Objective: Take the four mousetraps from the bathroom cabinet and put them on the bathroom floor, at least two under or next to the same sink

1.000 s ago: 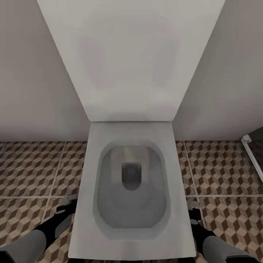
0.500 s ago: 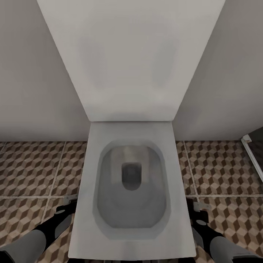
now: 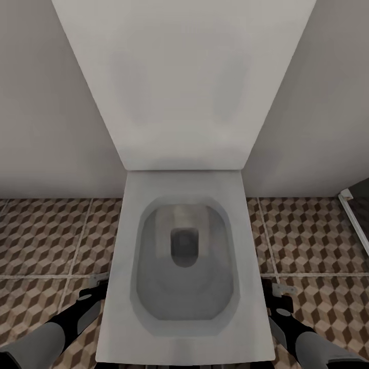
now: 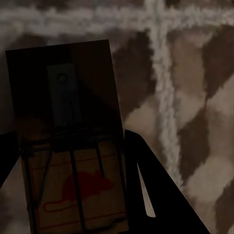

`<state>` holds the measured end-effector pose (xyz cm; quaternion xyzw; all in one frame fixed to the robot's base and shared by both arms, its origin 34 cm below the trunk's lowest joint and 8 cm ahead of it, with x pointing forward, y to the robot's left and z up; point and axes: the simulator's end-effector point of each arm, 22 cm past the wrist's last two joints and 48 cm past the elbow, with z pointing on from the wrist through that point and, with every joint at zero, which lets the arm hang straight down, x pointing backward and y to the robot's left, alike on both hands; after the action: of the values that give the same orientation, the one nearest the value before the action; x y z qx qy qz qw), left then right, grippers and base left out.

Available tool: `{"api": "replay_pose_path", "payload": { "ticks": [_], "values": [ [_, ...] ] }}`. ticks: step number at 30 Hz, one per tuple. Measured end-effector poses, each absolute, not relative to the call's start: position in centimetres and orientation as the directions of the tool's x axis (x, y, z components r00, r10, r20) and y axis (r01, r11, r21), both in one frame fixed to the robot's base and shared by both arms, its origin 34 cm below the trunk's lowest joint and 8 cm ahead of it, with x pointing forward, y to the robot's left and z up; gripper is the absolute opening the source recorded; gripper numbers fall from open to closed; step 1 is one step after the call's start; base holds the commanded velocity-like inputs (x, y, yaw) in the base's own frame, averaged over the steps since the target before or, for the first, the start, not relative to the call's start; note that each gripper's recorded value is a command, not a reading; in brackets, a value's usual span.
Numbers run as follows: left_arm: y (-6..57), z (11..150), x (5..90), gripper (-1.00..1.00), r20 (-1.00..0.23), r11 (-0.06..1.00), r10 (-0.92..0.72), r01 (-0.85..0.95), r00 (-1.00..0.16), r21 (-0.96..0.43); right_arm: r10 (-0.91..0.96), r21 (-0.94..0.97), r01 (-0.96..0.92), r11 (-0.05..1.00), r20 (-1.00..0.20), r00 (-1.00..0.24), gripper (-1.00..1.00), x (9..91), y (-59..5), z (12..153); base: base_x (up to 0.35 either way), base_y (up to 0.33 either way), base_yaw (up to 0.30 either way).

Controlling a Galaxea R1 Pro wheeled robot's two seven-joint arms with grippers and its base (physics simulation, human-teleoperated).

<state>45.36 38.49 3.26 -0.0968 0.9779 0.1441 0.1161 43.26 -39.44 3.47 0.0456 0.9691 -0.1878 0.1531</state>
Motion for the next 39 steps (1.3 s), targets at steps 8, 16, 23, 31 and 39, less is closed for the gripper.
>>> {"api": "replay_pose_path", "payload": {
  "ticks": [8,16,23,31,39],
  "values": [
    [38.47,3.26,45.36,-1.0,-0.255,0.94,-0.155,-0.222,-0.955,0.259,0.031,-0.35,0.146,0.925,-0.314,-0.949,-1.0,43.25,-39.44,3.47,0.0,0.0,0.0],
    [38.47,3.26,45.36,-1.0,-0.255,0.94,-0.155,-0.221,-0.955,0.259,0.03,-0.35,0.145,0.925,-0.313,-0.949,-1.0,43.25,-39.44,3.47,0.0,0.0,0.0],
    [38.47,3.27,45.36,-1.0,-0.255,0.94,-0.154,-0.221,-0.955,0.259,0.032,-0.351,0.145,0.925,-0.31,-0.95,-1.0,43.23,-39.39,3.45,0.0,0.0,0.0],
    [38.37,2.61,45.14,-1.0,-0.261,0.942,-0.152,-0.219,-0.953,0.253,0.031,-0.349,0.155,0.924,-0.336,-0.941,-1.0,43.26,-39.49,3.05,0.0,0.0,0.0],
    [38.37,2.6,45.15,-1.0,-0.26,0.943,-0.153,-0.22,-0.953,0.251,0.035,-0.346,0.157,0.925,-0.333,-0.942,-1.0,43.2,-39.49,3.01,0.0,0.0,0.0]
  ]
}}
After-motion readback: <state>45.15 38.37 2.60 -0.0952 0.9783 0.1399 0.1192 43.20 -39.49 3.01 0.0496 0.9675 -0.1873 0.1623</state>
